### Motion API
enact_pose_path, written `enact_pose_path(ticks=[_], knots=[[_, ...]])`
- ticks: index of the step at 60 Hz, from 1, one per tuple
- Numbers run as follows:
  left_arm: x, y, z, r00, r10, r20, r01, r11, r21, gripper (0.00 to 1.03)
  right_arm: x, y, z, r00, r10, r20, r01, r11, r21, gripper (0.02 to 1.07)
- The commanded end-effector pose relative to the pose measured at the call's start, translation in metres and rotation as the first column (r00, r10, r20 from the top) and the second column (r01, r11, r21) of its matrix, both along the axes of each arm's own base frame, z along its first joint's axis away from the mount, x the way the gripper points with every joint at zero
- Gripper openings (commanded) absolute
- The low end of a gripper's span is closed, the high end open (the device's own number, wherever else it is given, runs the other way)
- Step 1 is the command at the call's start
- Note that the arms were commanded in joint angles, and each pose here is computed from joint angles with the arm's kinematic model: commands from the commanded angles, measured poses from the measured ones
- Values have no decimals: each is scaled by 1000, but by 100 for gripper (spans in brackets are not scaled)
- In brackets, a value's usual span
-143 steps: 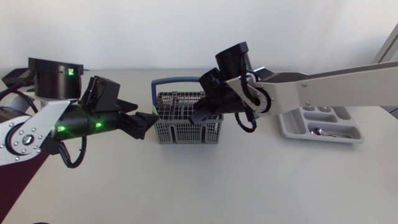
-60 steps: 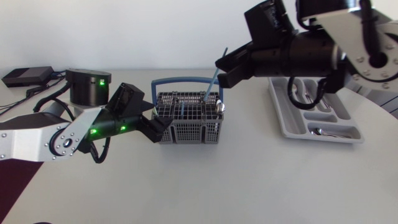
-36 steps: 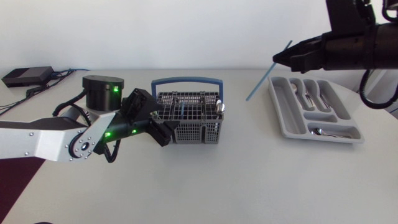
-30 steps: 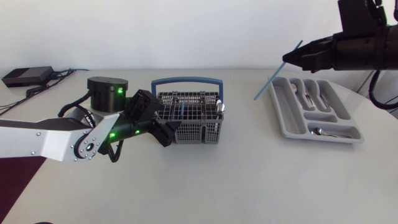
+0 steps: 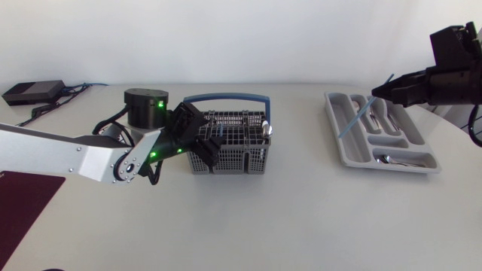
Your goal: Transfer all utensils from the basket to the drawer tray.
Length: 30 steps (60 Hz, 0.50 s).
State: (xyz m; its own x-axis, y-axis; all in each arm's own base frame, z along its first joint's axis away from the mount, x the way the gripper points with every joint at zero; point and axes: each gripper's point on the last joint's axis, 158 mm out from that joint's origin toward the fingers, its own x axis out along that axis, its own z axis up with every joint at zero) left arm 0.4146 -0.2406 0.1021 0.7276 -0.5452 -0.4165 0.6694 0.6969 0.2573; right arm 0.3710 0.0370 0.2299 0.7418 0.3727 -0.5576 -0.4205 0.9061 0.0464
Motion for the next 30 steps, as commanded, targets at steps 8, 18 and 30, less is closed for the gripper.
enact_pose_path(ticks=[8, 18, 30], knots=[[19, -6, 2, 1000, 0, 31, 0, 1000, -4, 59, 9, -22, -32, 998, -21, -67, 20, 1000, -5, 8], [18, -8, 1, 999, -12, 31, 12, 1000, -11, 38, 18, -39, -30, 996, -52, -70, 51, 999, -10, 8], [15, -8, -1, 999, -17, 38, 18, 1000, -14, 28, 24, -51, -41, 993, -68, -95, 66, 998, -17, 8]])
